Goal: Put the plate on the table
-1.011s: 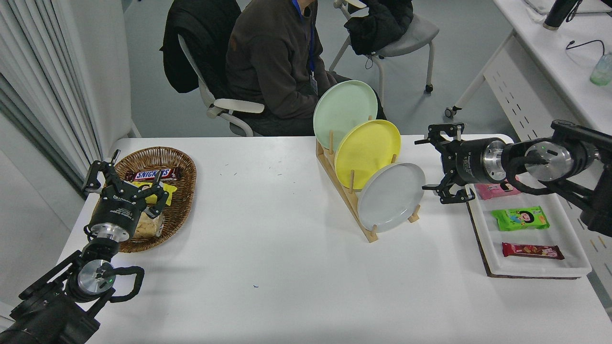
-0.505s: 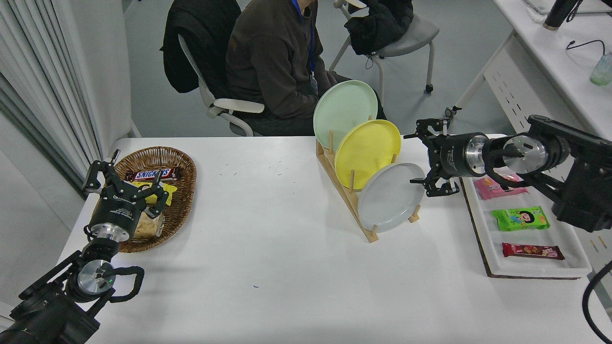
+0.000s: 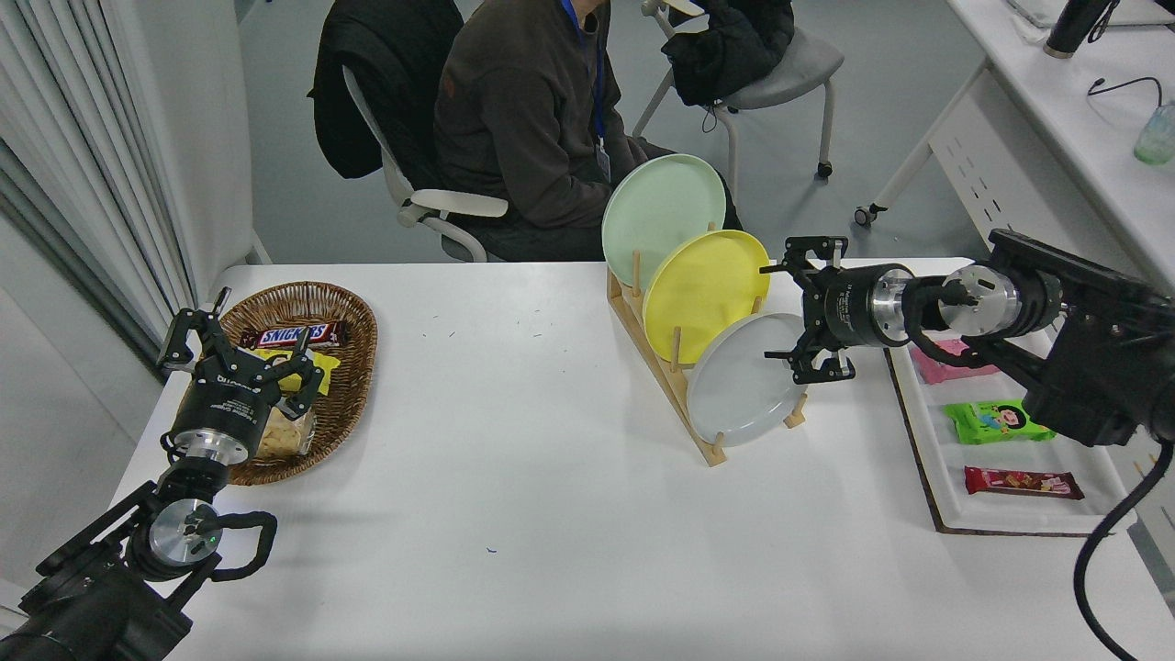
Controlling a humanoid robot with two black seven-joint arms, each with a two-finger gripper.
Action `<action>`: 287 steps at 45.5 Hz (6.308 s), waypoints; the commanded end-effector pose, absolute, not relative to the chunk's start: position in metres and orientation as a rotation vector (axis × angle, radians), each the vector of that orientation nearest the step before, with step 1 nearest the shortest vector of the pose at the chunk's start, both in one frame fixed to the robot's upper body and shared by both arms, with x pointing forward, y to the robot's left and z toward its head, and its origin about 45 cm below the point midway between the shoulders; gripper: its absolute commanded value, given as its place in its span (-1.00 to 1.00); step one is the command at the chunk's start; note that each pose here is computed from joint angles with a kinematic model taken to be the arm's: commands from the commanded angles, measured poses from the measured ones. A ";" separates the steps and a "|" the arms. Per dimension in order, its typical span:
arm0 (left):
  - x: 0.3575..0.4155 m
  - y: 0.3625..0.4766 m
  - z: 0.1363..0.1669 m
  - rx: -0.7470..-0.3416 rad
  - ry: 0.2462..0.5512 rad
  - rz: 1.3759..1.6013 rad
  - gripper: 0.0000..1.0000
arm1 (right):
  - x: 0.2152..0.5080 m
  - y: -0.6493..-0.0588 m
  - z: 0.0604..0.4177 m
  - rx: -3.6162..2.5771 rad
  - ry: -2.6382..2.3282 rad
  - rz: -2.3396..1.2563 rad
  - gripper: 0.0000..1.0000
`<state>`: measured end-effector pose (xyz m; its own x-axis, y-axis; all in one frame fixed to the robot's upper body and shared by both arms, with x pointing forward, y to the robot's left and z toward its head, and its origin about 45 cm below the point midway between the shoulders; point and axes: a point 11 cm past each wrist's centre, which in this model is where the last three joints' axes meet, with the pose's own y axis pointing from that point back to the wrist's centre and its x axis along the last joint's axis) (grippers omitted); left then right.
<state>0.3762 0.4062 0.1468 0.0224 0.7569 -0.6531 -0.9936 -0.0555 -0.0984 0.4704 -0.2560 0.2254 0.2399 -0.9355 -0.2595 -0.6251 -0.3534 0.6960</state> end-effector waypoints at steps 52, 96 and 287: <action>0.3761 0.406 0.1469 -0.649 0.469 1.513 0.96 | 0.477 -0.246 0.235 2.030 -1.318 -0.938 0.00; 0.3762 0.406 0.1468 -0.648 0.469 1.515 0.96 | 0.481 -0.257 0.234 2.086 -1.296 -0.774 0.03; 0.3762 0.406 0.1468 -0.648 0.469 1.515 0.96 | 0.475 -0.267 0.240 2.075 -1.355 -1.079 -1.00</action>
<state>0.3762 0.4062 0.1468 0.0220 0.7571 -0.6529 -0.9936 -0.0558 -0.0982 0.4724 -0.2655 0.2317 0.2117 -0.9056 -0.3675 -0.5555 -0.4208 0.7172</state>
